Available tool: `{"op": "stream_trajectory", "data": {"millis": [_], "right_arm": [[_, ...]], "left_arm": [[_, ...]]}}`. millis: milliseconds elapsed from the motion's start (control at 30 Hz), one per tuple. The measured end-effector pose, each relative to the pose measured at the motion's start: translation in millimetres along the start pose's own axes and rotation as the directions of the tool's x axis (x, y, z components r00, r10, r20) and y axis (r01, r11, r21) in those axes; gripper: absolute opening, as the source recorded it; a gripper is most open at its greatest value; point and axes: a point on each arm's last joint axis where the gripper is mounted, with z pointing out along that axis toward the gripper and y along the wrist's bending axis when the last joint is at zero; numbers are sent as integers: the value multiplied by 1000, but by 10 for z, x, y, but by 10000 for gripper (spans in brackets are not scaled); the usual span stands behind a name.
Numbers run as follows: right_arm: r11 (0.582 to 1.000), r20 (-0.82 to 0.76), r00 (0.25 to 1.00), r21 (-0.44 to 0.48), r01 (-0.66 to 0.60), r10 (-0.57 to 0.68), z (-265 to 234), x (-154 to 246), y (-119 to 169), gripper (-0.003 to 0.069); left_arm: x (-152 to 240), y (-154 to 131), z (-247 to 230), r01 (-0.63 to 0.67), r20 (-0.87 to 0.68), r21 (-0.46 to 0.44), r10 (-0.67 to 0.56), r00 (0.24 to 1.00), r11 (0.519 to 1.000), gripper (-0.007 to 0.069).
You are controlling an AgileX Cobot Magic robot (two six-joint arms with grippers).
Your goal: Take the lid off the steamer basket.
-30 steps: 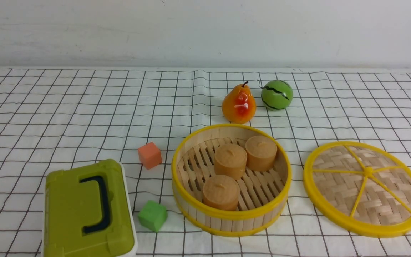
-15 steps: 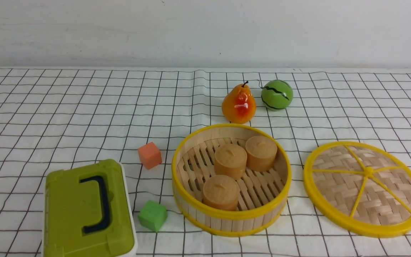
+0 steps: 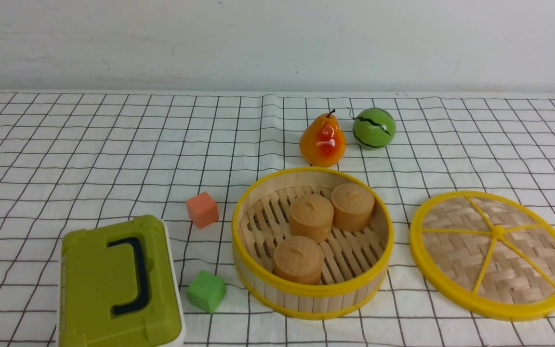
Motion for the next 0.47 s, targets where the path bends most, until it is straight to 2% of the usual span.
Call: {"op": "stream_trajectory", "data": {"millis": [467], "right_arm": [[1000,0,1000,0,0,0,0,0,0,41]], "left_arm": [[0,0,0,0,0,0,0,1000,1000,239]]}}
